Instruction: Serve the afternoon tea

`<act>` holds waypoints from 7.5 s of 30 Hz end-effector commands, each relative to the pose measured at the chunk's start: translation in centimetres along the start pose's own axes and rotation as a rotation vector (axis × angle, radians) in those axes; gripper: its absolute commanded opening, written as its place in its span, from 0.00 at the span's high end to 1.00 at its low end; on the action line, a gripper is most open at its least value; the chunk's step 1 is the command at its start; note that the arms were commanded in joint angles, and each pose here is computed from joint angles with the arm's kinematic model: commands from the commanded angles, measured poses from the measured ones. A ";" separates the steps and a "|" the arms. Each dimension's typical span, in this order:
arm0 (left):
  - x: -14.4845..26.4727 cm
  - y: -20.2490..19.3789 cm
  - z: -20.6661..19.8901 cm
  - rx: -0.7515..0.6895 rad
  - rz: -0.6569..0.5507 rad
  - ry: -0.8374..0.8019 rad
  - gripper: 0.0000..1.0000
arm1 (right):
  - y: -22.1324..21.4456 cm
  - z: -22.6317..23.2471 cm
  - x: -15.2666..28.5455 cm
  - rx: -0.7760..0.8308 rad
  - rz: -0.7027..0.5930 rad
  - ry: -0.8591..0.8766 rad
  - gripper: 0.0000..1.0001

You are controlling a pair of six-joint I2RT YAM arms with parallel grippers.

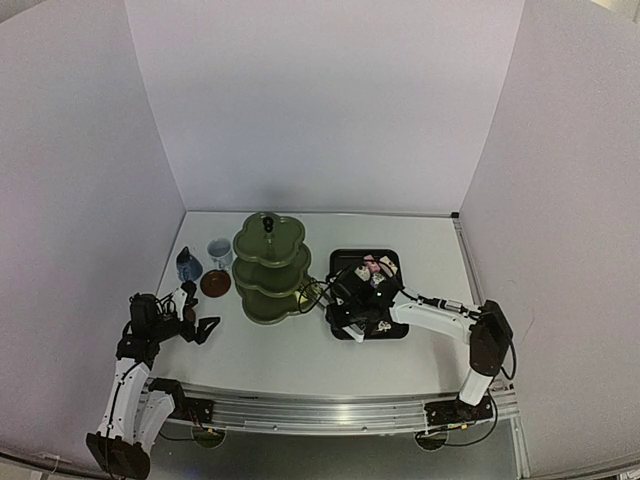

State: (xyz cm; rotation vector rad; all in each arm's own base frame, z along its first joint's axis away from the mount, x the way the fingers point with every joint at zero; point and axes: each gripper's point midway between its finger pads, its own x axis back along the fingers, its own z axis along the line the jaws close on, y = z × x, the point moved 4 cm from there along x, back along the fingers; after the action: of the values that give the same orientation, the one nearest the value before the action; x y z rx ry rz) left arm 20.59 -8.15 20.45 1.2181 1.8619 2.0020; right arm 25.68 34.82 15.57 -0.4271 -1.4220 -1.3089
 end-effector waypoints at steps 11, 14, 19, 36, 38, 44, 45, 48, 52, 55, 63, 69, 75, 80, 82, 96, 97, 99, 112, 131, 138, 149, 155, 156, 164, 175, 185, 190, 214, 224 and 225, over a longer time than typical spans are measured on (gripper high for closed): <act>-0.1 0.2 0.1 -0.022 -0.024 0.006 0.00 | -1.7 -4.3 7.8 -0.210 0.034 -0.287 0.55; -0.2 0.2 0.1 -0.022 -0.023 0.006 0.00 | -2.0 -4.6 7.7 -0.249 0.057 -0.324 0.55; -0.2 0.2 0.1 -0.023 -0.022 0.005 0.00 | -2.7 -4.4 5.8 -0.274 0.115 -0.334 0.54; -0.1 0.2 0.0 -0.028 -0.022 0.004 0.00 | -2.1 -3.1 2.4 -0.278 0.147 -0.277 0.53; -0.1 0.2 0.0 -0.027 -0.021 0.004 0.00 | -2.2 -3.1 1.9 -0.277 0.155 -0.285 0.53; -0.1 0.1 0.0 -0.029 -0.022 0.003 0.00 | -2.6 -3.4 0.7 -0.272 0.182 -0.302 0.65; -0.1 0.2 0.1 -0.030 -0.023 0.004 0.00 | -2.6 -3.5 0.8 -0.273 0.181 -0.304 0.73; -0.2 0.2 0.1 -0.030 -0.028 0.007 0.00 | -2.4 -3.7 1.3 -0.267 0.165 -0.307 0.88; -0.3 1.1 1.3 0.026 -0.080 0.083 0.00 | -1.6 -3.5 2.9 -0.227 0.128 -0.286 0.96; -0.2 2.1 3.1 0.106 -0.152 0.198 0.00 | -0.9 -3.4 4.8 -0.164 0.093 -0.263 0.99; -0.3 1.7 4.5 0.217 -0.265 0.280 0.00 | 2.7 -3.4 9.4 0.053 -0.026 -0.231 1.00; -1.0 1.1 6.3 0.246 -0.273 0.359 0.00 | 6.0 -4.8 6.9 0.185 -0.040 -0.125 1.00; -1.7 0.2 6.3 0.248 -0.224 0.329 0.00 | 8.7 -7.7 4.9 0.215 -0.061 -0.095 1.00; -1.8 -0.8 7.3 0.248 -0.191 0.365 0.00 | 8.7 -7.2 2.1 0.228 -0.018 -0.029 1.00; -2.0 -1.0 7.3 0.248 -0.180 0.363 0.00 | 8.5 -7.3 1.4 0.216 -0.008 -0.027 1.00; -2.0 -0.9 7.4 0.242 -0.188 0.366 0.00 | 2.2 -3.8 3.0 0.105 0.022 -0.087 1.00; -2.0 -0.9 7.4 0.242 -0.190 0.366 0.00 | 1.8 -3.5 3.2 0.102 0.021 -0.088 1.00; -2.0 -0.9 7.4 0.242 -0.192 0.366 0.00 | 1.1 -2.7 3.5 0.107 0.018 -0.087 1.00; -1.8 -0.5 7.2 0.238 -0.209 0.360 0.00 | -1.8 5.8 4.6 0.320 0.041 0.087 1.00; -1.6 -0.3 7.0 0.217 -0.218 0.356 0.00 | 2.9 9.3 -3.7 0.397 -0.017 -0.035 1.00; -1.6 -0.2 7.0 0.214 -0.222 0.357 0.00 | 2.1 8.3 -5.3 0.376 0.008 -0.089 0.96; -1.5 -0.1 7.0 0.212 -0.225 0.353 0.00 | 1.5 8.1 -5.5 0.353 0.027 -0.087 0.66; -1.5 -0.1 6.9 0.212 -0.225 0.353 0.00 | 1.3 7.9 -5.4 0.352 0.029 -0.091 0.62; -1.5 -0.1 6.9 0.211 -0.226 0.352 0.00 | 1.4 7.9 -5.3 0.351 0.028 -0.090 0.62; -1.6 -0.2 6.9 0.212 -0.221 0.349 0.00 | 2.0 8.2 -2.5 0.325 -0.010 -0.055 0.62; -1.6 -0.1 6.8 0.210 -0.224 0.342 0.00 | 0.7 6.5 1.5 0.290 -0.029 -0.051 0.63; -1.7 -0.2 6.7 0.214 -0.221 0.334 0.00 | -1.2 1.0 4.9 0.092 -0.019 -0.131 0.62; -1.7 -0.2 6.7 0.217 -0.220 0.327 0.00 | -3.3 -3.8 6.8 -0.063 0.028 -0.227 0.63; -1.8 -0.2 6.6 0.215 -0.217 0.315 0.01 | -5.3 -8.0 5.8 -0.232 0.195 -0.325 0.60; -1.8 -0.2 6.6 0.215 -0.216 0.314 0.01 | -4.8 -8.7 5.3 -0.239 0.194 -0.352 0.88; -1.8 -0.2 6.6 0.216 -0.215 0.314 0.01 | -4.5 -8.7 5.5 -0.236 0.184 -0.349 0.90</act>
State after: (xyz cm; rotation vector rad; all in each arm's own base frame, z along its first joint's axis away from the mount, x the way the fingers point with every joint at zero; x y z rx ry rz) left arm 25.73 -4.12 18.34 0.7624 2.3281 2.0079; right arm 22.93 23.00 14.77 -1.0072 -1.4576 -1.2374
